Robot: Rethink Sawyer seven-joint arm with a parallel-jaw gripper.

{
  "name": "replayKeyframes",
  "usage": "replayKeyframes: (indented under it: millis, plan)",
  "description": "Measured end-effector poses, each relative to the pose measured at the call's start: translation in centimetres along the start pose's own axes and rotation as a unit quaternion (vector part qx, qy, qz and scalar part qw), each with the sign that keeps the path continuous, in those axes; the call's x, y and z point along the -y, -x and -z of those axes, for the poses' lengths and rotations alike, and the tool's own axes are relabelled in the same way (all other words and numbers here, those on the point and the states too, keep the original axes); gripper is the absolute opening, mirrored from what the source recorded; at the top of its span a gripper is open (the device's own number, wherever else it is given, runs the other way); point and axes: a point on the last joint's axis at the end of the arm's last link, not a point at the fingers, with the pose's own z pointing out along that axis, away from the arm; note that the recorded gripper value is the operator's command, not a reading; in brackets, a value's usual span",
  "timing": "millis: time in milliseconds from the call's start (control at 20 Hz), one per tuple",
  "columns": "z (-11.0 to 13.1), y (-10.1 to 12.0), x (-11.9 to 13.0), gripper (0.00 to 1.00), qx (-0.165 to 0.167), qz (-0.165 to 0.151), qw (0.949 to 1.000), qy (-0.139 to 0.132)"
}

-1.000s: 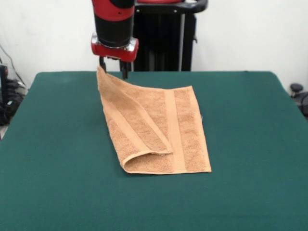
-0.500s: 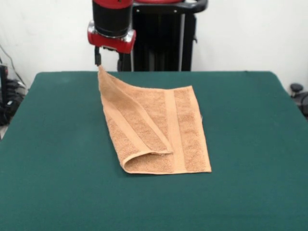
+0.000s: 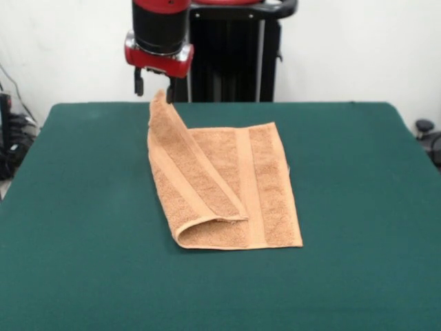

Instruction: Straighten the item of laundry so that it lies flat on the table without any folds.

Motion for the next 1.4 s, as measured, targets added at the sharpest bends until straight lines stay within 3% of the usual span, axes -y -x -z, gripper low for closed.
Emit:
replayKeyframes:
  millis: [900, 1400]
  plan:
    - [1.4, 3.2, 1.1, 1.00, 0.033, -0.004, 0.9994, -0.008]
    - [2.0, 3.8, 1.3, 1.00, 0.042, -0.005, 0.9991, -0.006]
